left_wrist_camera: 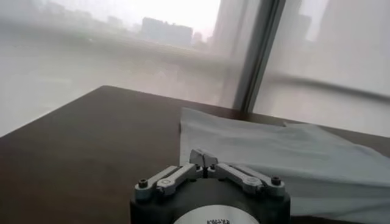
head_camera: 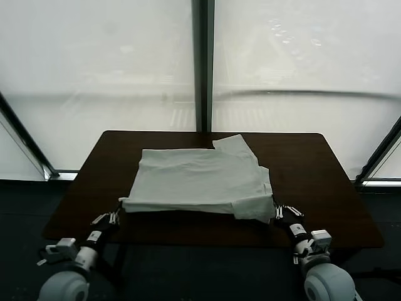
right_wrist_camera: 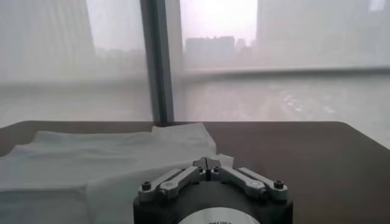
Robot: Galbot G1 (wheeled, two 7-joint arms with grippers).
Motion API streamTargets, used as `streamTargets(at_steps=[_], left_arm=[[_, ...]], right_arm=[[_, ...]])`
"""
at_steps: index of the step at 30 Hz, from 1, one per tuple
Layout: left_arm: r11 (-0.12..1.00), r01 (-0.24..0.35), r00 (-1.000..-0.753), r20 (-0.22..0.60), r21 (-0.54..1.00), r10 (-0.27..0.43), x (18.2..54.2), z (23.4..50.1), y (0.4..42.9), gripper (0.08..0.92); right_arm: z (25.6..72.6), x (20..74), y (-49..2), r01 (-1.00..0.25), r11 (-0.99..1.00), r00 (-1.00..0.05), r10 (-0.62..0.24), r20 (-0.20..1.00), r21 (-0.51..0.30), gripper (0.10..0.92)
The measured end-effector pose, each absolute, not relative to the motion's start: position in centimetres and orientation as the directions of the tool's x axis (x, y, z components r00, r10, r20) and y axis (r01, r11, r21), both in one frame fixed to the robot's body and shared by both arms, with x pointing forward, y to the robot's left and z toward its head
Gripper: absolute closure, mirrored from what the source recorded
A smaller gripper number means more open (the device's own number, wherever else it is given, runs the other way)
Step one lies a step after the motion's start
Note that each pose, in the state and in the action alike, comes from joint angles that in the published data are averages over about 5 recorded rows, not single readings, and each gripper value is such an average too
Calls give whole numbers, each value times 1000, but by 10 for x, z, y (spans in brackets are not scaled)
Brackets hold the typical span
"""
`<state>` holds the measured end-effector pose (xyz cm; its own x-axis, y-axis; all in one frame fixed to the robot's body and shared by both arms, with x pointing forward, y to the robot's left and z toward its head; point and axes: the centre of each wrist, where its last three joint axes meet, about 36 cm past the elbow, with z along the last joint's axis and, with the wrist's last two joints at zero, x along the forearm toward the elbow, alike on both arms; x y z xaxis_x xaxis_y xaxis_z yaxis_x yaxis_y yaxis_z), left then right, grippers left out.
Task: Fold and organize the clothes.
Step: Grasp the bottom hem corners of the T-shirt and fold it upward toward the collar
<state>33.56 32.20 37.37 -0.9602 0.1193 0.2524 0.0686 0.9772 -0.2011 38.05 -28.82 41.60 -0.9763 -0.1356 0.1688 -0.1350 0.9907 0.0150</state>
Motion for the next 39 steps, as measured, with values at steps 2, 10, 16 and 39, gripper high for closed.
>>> streamTargets(at_steps=[2,10,16,39], left_arm=[[977,71,-959,257,-203,123,341,370,320,852],[977,89,-954,264,-193,139,360,361,315,852],[979,101,-955,260,-180,146,374,361,315,852],[982,140,-963,214,-130,165,427,376,323,852]], right_arm=[[413,388,-287,-134,991,-976,-135,171,13,882],[394,412,-285,-122,993,-974,-121,193,10,882],[379,423,-284,-105,994,-971,-105,213,12,882],[363,439,-281,-78,996,-971,-83,223,30,796]])
